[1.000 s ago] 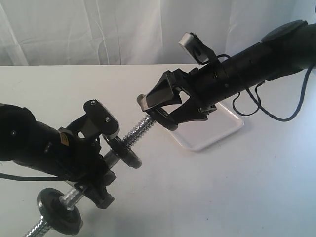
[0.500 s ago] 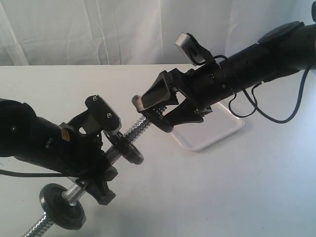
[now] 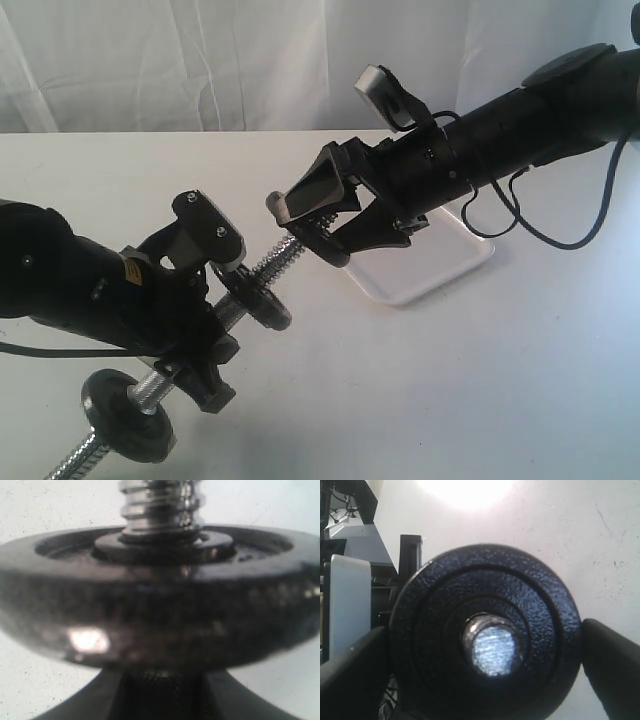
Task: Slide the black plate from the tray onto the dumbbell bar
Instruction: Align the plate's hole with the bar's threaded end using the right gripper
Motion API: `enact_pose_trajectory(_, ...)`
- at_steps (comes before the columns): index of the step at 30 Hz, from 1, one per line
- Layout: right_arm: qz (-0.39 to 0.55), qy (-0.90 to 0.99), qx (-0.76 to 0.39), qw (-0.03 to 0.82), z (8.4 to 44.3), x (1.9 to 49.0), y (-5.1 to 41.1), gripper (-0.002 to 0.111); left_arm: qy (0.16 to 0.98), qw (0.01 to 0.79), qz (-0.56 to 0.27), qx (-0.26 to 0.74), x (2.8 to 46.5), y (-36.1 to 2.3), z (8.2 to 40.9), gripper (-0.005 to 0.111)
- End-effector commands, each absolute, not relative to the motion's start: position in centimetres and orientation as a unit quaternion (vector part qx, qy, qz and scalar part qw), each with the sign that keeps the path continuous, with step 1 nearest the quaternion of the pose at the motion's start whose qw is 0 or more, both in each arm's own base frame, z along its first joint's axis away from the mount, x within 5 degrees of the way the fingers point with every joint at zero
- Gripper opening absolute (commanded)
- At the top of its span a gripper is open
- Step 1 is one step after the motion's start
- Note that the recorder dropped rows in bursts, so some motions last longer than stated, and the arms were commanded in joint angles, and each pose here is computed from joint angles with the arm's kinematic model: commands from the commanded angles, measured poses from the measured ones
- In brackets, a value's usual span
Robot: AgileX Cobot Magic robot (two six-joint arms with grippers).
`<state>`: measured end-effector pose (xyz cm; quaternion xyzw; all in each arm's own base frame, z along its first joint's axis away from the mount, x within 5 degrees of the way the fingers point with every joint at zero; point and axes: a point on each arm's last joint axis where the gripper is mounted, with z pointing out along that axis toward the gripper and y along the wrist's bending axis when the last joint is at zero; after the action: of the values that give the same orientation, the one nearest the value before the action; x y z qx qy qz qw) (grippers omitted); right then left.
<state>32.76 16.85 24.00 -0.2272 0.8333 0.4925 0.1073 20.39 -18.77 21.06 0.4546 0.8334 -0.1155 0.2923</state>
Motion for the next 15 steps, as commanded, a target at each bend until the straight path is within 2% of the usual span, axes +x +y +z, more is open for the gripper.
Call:
enact_pose_trajectory(1,0.542,0.807,-0.210,0.103,25.55,32.41,17.46,0.092,0.774,0.477,-0.124,0.398,22.36,-19.73,25.62,0.000)
enact_pose_trajectory(4,0.542,0.807,-0.210,0.103,25.55,32.41,17.46,0.100,0.774,0.477,-0.124,0.398,22.36,-19.73,25.62,0.000)
enact_pose_trajectory(15,0.543,0.806,-0.216,0.101,25.55,32.24,17.76,0.098,0.773,0.478,-0.124,0.398,22.37,-19.73,25.64,0.000)
